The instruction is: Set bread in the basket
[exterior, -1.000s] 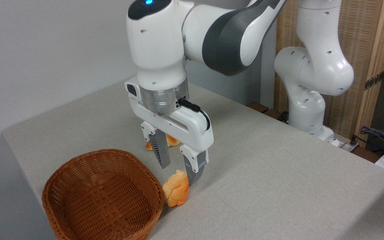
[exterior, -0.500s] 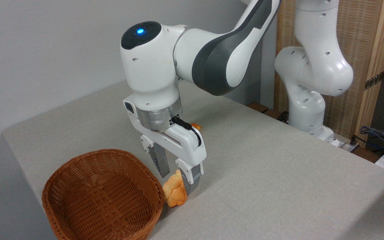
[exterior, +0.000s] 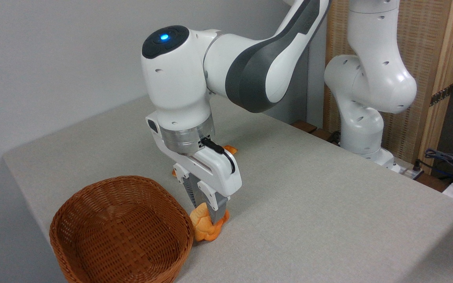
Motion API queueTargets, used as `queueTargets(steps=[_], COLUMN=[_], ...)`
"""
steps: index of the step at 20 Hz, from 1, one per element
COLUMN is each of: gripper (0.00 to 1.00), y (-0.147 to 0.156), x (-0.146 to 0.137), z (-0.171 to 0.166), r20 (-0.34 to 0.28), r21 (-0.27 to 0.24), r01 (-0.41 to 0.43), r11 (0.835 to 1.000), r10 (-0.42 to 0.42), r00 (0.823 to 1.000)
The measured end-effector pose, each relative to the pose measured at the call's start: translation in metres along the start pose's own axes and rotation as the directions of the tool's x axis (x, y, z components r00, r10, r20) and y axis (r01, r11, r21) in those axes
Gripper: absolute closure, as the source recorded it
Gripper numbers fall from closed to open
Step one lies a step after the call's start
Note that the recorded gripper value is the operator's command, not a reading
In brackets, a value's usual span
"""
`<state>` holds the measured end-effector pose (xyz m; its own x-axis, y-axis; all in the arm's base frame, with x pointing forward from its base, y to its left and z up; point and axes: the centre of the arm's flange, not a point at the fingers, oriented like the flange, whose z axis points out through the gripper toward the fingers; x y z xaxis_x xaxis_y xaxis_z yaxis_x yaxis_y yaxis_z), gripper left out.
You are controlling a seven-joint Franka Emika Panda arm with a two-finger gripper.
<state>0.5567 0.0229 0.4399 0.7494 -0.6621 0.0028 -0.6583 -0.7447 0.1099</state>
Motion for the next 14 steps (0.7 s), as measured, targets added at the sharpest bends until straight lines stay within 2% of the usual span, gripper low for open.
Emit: queueTargets(steps=[3,5,6,9,10,11,12,13,14], gripper=[0.64,0.63,0.63,0.63,0.56,0.55,0.47,0.27,0.12], y=[0.002,0.004,0.002,-0.011,-0.011,-0.011,-0.011,-0.013,-0.016], x=[-0.004,-0.018,-0.026,-0.039,-0.036,-0.033,-0.031,-0.027,-0.022], z=[0.0,-0.01,-0.02,-0.074,-0.085,-0.095,-0.101,-0.109,-0.112], r20=[0.02,0.046,0.038,-0.048,-0.082,-0.113,-0.132,-0.162,-0.195], r21=[-0.025,-0.068,-0.071,-0.011,-0.006,0.0,0.006,0.027,0.057], r01=[-0.028,-0.074,-0.107,-0.139,-0.135,-0.132,-0.131,-0.126,-0.119], r11=[0.999,0.995,0.992,0.99,0.991,0.991,0.991,0.992,0.991], r10=[0.028,0.078,0.11,0.138,0.134,0.131,0.13,0.129,0.128], r00=[0.999,0.996,0.993,0.989,0.988,0.985,0.983,0.978,0.973])
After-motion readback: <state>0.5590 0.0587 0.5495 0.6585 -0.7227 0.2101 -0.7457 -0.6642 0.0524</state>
